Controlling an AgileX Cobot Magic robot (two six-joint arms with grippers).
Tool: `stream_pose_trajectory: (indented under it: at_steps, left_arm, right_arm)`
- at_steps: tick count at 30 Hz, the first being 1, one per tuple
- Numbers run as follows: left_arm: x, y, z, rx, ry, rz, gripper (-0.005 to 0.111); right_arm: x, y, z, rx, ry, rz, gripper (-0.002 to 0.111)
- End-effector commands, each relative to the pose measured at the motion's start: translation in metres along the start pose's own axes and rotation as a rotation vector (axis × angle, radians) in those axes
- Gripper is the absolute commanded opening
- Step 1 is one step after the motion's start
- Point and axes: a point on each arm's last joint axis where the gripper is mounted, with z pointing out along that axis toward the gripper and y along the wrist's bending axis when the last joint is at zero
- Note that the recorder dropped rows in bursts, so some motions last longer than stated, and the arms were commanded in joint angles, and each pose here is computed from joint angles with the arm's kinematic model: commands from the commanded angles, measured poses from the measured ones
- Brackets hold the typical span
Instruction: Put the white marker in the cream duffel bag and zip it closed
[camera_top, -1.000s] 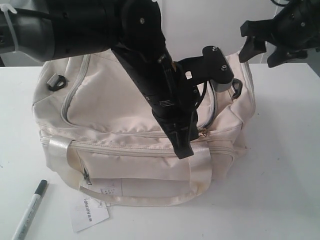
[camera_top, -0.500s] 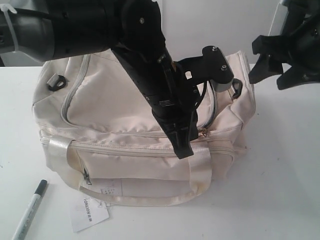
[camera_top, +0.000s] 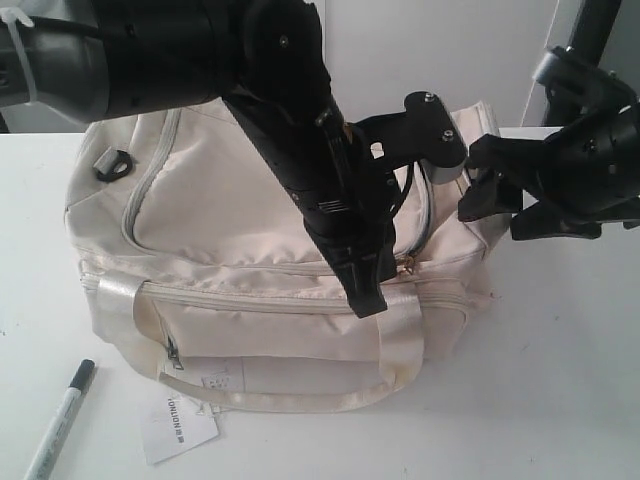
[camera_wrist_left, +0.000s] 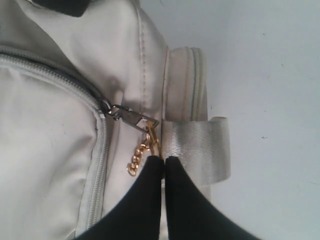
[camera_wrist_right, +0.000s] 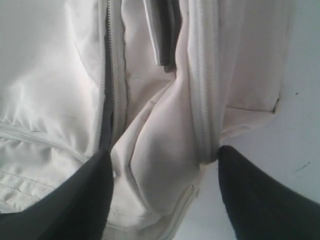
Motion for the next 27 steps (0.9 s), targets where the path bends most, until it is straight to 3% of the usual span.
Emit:
stream_pose_trajectory:
  at_steps: [1, 6, 9, 11, 15, 27]
  left_arm:
    - [-0.001, -0.004, -0.004, 0.016, -0.003, -0.008, 0.0]
    - [-0.001, -0.004, -0.004, 0.017, -0.004, -0.009, 0.0]
    - [-0.001, -0.005, -0.004, 0.018, -0.005, -0.01, 0.0]
    - [-0.002, -0.005, -0.004, 0.02, -0.006, -0.011, 0.0]
    - [-0.002, -0.005, -0.004, 0.02, -0.006, -0.011, 0.0]
    - [0.003, -0.008, -0.004, 0.058, 0.046, 0.001, 0.0]
  right_arm:
    - [0.001, 0.005, 0.005, 0.0, -0.067, -0.013, 0.058]
    - [0.0, 0.006, 0.012, 0.003, -0.069, -0.013, 0.057]
    - [0.001, 0.005, 0.021, 0.005, -0.041, -0.01, 0.05]
    - [0.0, 0.004, 0.023, 0.009, -0.044, -0.007, 0.04]
    - [0.0, 0.003, 0.024, 0.011, -0.046, -0.006, 0.002]
    - [-0.003, 0.002, 0.024, 0.019, -0.075, -0.009, 0.0]
